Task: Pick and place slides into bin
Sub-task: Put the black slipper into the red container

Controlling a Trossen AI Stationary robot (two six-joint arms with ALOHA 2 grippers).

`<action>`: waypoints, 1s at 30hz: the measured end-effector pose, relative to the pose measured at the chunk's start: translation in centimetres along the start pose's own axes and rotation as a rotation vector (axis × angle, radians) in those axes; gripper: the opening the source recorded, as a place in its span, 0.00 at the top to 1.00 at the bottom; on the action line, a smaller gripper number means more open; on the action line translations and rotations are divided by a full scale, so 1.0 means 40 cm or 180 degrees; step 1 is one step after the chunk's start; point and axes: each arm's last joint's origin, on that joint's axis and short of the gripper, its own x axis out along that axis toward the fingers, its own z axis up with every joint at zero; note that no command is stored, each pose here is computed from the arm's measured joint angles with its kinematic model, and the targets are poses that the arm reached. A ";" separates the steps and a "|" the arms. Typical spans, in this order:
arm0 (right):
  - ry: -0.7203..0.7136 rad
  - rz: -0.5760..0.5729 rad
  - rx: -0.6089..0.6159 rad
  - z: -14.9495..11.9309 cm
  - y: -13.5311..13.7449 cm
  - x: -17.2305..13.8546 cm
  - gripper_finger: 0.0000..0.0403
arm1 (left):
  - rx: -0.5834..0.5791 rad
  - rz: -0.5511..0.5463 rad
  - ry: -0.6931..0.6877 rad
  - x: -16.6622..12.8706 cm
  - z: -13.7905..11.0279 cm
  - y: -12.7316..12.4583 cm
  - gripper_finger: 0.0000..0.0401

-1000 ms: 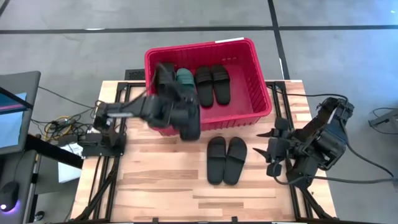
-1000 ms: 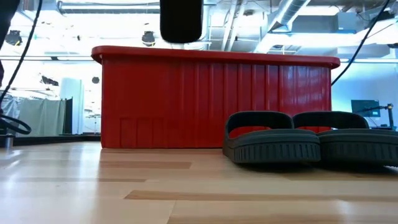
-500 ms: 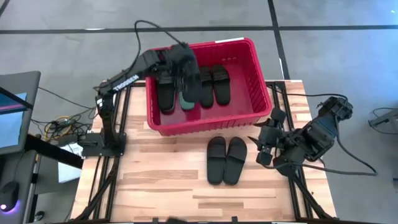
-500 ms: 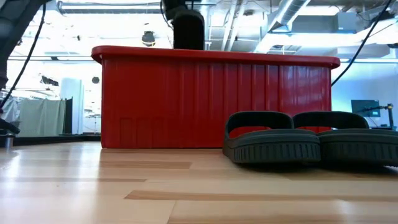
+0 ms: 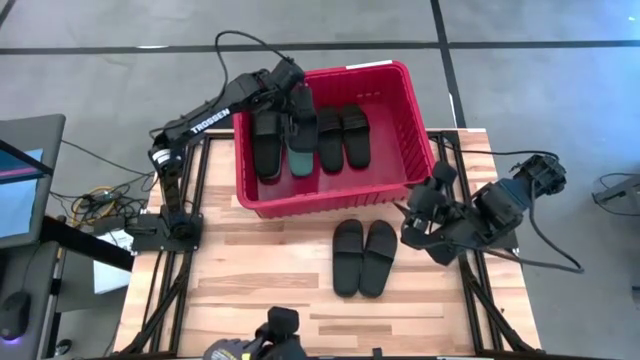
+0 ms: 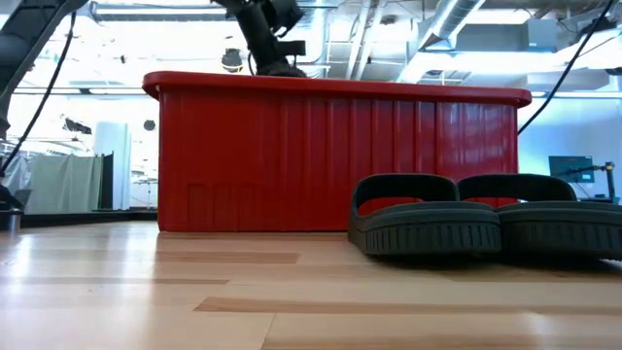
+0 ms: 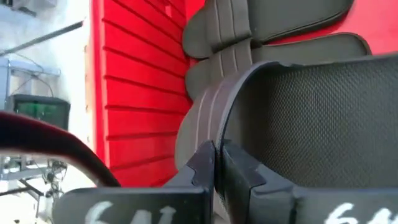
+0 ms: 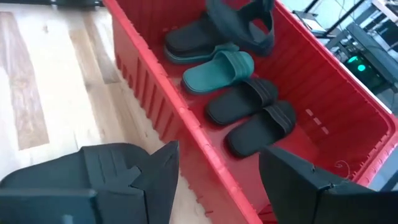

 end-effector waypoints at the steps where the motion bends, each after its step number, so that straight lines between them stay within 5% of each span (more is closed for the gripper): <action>1: 0.0008 -0.0010 0.0010 0.001 -0.001 0.002 0.49 | 0.0018 -0.0012 -0.0010 0.010 -0.004 -0.001 1.00; 30: 0.0049 -0.0084 0.0072 0.007 -0.012 0.016 0.49 | -0.0166 0.0175 0.0081 0.169 -0.112 -0.001 1.00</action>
